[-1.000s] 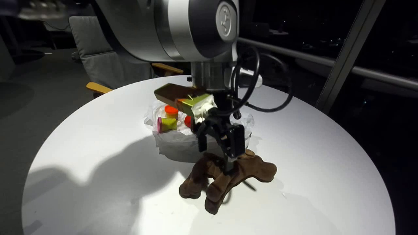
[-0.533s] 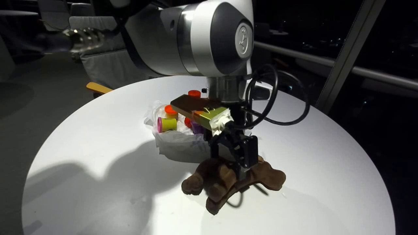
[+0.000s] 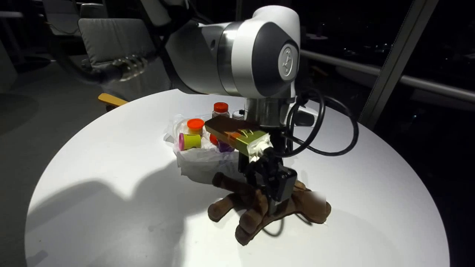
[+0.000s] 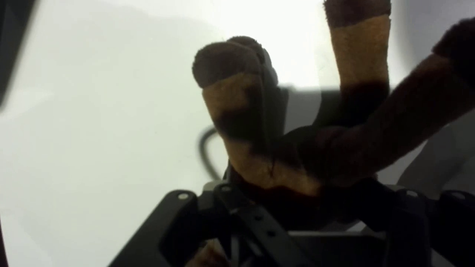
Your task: Pick up all the objects surrounding the white plate and arrange them on the plate
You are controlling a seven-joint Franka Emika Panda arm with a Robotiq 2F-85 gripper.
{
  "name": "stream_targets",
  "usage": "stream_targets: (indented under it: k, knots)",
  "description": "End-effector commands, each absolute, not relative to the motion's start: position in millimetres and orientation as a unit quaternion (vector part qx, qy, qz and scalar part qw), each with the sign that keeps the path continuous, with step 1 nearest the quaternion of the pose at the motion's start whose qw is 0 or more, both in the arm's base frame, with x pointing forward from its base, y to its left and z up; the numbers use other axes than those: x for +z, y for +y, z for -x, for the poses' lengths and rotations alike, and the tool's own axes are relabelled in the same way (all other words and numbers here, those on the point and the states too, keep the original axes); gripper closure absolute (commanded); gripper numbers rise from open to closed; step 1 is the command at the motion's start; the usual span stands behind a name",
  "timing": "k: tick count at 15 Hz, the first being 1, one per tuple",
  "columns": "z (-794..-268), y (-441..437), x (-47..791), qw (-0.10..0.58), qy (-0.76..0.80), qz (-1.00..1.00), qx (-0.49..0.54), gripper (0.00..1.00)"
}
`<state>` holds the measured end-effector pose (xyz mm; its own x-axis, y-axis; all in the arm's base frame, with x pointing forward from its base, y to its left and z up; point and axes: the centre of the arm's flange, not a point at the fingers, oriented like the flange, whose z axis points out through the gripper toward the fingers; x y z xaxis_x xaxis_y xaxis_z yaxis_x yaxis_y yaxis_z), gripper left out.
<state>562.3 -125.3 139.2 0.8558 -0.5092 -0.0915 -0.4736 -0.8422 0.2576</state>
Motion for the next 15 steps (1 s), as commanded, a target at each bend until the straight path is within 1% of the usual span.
stream_targets:
  k: [1, 2, 3, 6, 7, 8, 9, 11, 15]
  knots:
    - [-568.4, -146.9, 147.5, 0.093, -0.276, -0.953, -0.087, 0.67]
    - [-565.8, -149.6, 159.9, 0.085, -0.283, -0.952, -0.081, 0.75]
    - [-563.6, -152.3, 170.0, 0.079, -0.288, -0.951, -0.074, 0.81]
    - [-554.0, -161.8, 211.0, 0.067, -0.312, -0.947, -0.045, 0.88]
    - [-549.5, -160.6, 229.9, 0.065, -0.315, -0.946, -0.029, 0.84]
    - [-545.7, -158.5, 245.8, 0.067, -0.317, -0.946, -0.015, 0.84]
    - [-540.8, -151.0, 265.3, 0.068, -0.312, -0.948, 0.0, 0.87]
    - [-534.7, -128.3, 298.6, 0.068, -0.293, -0.954, 0.021, 0.85]
    - [-532.8, -46.3, 335.0, 0.063, -0.211, -0.975, 0.04, 0.85]
